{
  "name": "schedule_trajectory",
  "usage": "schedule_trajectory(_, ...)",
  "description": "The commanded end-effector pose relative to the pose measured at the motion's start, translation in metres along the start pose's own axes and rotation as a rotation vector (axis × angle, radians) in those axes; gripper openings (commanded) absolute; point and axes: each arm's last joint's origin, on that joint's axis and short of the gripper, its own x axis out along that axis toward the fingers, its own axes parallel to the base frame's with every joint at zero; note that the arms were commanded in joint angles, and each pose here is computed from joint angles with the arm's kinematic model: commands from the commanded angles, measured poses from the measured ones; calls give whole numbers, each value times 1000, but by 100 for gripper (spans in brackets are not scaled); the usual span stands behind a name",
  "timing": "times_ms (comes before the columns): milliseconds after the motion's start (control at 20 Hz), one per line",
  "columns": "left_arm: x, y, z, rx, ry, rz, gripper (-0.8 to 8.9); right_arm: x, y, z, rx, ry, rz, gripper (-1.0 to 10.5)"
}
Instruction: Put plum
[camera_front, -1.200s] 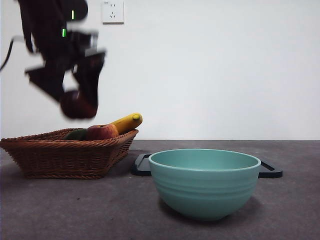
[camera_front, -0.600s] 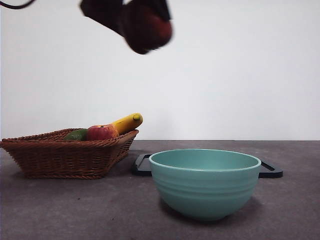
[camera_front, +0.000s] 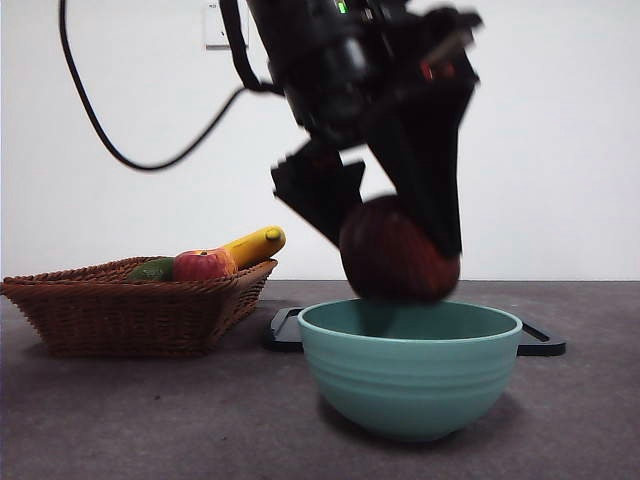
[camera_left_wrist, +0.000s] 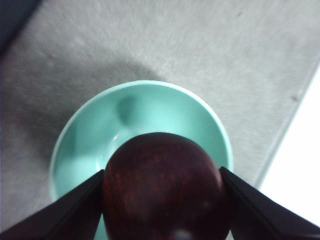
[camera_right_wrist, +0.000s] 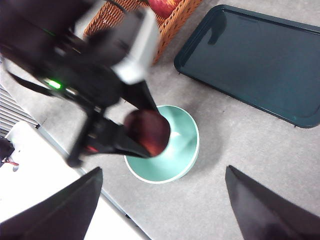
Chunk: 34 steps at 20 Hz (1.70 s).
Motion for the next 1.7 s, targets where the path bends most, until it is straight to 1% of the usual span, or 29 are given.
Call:
schedule_trajectory(50,19,0,6,16,16,-4,303,-2,2,5,-3,-14,3,393)
schedule_trajectory(250,38,1,9,28,29,-2,303,-2,2,5,-3,-14,3,393)
schedule_trajectory(400,46,3,7,54,59,52,303,-2,2,5,-3,-14,3,393)
schedule_trajectory(700,51,0,7,85,74,48,312,-2,2,5,-3,-14,3,393)
schedule_trajectory(900,53,-2,7,92,80,45,382,-2,2,5,-3,-14,3,393)
schedule_trajectory(1250,52,-4,7,92,87,43,406,-2,2,5,-2,-13,3,393)
schedule_trajectory(1450,33,-6,16,90,73,46,406,-2,2,5,-2,-13,3,393)
schedule_trajectory(1550,15,-7,24,92,35,51,406,-2,2,5,-3,-13,3,393)
schedule_trajectory(1700,-25,-6,34,84,-75,70,406,-2,2,5,-3,-13,4,393)
